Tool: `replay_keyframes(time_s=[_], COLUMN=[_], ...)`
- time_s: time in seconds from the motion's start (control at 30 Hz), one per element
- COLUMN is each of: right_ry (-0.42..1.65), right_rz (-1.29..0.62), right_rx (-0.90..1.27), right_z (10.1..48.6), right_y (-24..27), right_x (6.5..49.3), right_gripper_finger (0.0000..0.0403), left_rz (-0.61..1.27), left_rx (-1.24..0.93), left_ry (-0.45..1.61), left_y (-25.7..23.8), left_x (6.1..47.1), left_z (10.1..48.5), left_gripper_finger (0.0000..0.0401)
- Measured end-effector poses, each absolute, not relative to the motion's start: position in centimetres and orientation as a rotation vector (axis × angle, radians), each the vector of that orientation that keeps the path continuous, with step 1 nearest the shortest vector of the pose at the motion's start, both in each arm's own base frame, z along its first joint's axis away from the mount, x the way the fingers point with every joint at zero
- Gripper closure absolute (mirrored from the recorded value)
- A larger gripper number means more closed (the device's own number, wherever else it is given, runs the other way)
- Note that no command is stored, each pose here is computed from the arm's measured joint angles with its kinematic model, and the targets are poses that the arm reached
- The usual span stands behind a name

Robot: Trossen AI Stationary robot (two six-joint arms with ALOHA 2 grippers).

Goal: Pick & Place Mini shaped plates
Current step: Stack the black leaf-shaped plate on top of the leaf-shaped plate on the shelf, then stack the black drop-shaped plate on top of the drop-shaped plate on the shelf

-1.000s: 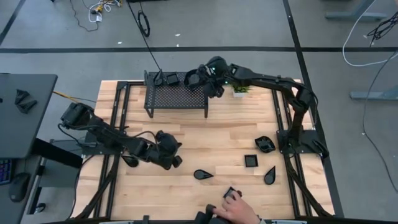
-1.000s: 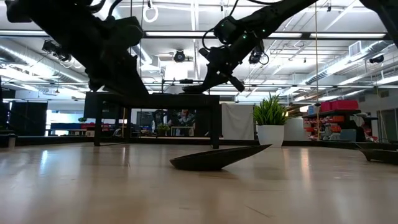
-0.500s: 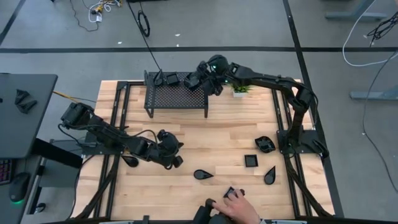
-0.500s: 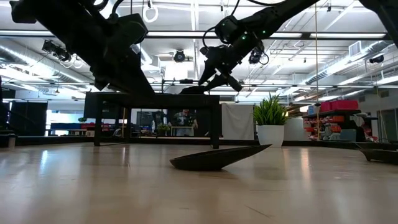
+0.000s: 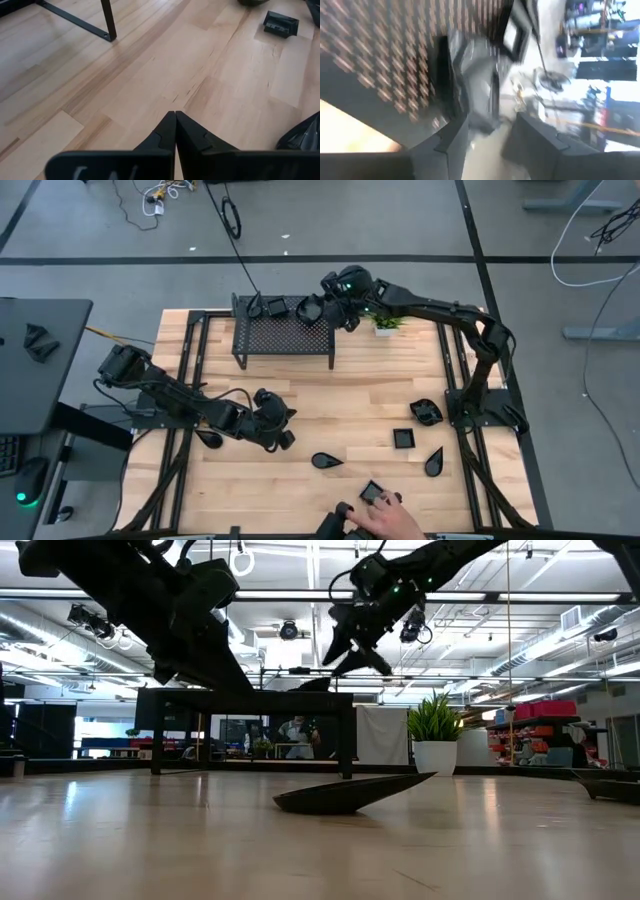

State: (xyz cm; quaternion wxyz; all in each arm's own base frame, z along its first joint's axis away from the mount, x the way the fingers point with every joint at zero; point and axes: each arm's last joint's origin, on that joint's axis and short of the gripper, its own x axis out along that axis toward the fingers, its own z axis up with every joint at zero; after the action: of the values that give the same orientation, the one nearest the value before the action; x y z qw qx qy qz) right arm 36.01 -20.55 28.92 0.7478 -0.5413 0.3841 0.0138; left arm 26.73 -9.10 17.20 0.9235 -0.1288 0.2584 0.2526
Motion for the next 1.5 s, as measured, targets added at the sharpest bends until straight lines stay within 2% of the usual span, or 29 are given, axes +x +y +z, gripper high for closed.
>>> replay_keyframes(time_s=[0.13,0.2,0.33,0.5,0.63,0.7,0.77,0.9,1.0,1.07,1.17,1.4,1.5], right_ry=[0.684,0.637,0.667,0.709,0.616,0.56,0.543,0.531,0.491,0.463,0.421,0.369,0.345], right_rz=[0.08,0.039,-0.067,-0.094,0.075,0.224,0.331,0.438,0.481,0.488,0.442,0.379,0.367], right_rx=[-0.999,-0.848,-0.599,-0.394,-0.149,-0.075,-0.047,-0.136,-0.216,-0.257,-0.283,-0.268,-0.262], right_z=[30.4,30.8,30.2,29.5,30.3,30.7,30.9,30.5,28.8,27.5,25.8,23.0,22.8], right_y=[-19.8,-20.2,-21.9,-21.9,-19.9,-18.1,-15.6,-10.2,-6.4,-4.3,-2.4,-1.2,-1.4], right_x=[35.3,35.1,34.2,33.5,33.5,34.2,35.1,37.2,38.4,38.7,38.9,38.3,38.2], right_gripper_finger=[0.024,0.0247,0.0272,0.0331,0.039,0.0396,0.039,0.0397,0.0398,0.0395,0.0396,0.0399,0.0395], left_rz=[0.516,0.516,0.516,0.507,0.401,0.355,0.314,0.245,0.207,0.198,0.344,0.92,0.962], left_rx=[-0.266,-0.268,-0.266,-0.261,-0.278,-0.26,-0.197,-0.075,-0.057,-0.126,-0.296,-0.949,-1.031], left_ry=[0.531,0.529,0.529,0.537,0.615,0.686,0.766,0.956,1.144,1.243,1.365,1.174,1.168], left_y=[-9.1,-9.1,-9.1,-9.1,-9.4,-9.9,-10.9,-13.2,-14.8,-15.9,-17.3,-20.2,-21.2], left_x=[26.7,26.8,26.8,26.8,26.1,25.6,25.2,24.1,22.2,21.0,18.3,14.0,13.9], left_z=[17.2,17.2,17.2,17.2,18.3,19.5,20.9,24.0,25.0,25.0,24.7,24.7,24.1], left_gripper_finger=[0.0392,0.0392,0.0392,0.0392,0.0395,0.0397,0.0397,0.0397,0.0397,0.0397,0.0392,0.0341,0.0309])
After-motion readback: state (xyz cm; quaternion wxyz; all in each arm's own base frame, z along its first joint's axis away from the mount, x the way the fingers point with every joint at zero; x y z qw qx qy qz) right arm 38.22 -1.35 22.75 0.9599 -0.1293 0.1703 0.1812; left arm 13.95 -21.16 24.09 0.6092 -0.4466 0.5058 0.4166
